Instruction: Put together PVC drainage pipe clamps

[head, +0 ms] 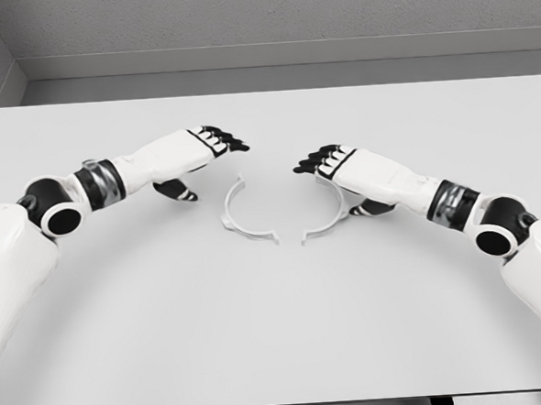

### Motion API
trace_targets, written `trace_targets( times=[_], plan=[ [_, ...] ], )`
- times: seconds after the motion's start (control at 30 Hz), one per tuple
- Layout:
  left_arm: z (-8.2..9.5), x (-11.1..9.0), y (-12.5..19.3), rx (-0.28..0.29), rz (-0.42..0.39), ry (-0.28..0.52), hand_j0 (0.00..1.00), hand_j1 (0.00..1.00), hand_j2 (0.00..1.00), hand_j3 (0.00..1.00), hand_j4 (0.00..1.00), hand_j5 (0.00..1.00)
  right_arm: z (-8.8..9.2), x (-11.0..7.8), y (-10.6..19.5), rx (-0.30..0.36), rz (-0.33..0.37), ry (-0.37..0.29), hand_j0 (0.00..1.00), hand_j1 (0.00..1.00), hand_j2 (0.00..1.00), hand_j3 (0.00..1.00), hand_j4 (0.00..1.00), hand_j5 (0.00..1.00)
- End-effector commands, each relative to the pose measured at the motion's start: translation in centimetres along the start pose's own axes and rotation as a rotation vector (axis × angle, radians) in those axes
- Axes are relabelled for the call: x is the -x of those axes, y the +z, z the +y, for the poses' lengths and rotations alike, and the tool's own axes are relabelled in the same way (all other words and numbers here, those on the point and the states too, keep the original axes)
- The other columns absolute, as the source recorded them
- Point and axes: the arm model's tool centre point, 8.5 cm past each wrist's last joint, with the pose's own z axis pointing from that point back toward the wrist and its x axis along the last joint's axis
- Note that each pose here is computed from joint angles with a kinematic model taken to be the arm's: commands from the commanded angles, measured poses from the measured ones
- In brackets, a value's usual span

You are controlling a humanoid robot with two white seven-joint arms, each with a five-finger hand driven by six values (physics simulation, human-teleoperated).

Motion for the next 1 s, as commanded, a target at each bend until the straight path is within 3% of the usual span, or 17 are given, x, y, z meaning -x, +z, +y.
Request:
trace_targets(
  times=[0.0, 0.53, 0.97],
  plan=[
    [-0.1, 0.7, 0.7, 0.004, 0.019, 0.007, 1.0, 1.0, 1.0, 1.0, 1.0, 1.0, 0.0, -0.2, -0.2, 0.005, -0.005, -0.009, 1.0, 1.0, 1.0, 1.0, 1.0, 1.0],
    [0.3, 1.8, 1.9, 0.002, 0.05, 0.0, 1.0, 1.0, 1.0, 1.0, 1.0, 1.0, 0.0, -0.5, -2.7, -0.005, -0.03, -0.019, 1.0, 1.0, 1.0, 1.0, 1.0, 1.0],
    [0.4, 2.0, 2.0, -0.004, 0.055, 0.0, 1.0, 1.0, 1.0, 1.0, 1.0, 1.0, -0.8, 0.5, -4.0, -0.012, -0.014, -0.013, 1.0, 1.0, 1.0, 1.0, 1.0, 1.0]
  ],
)
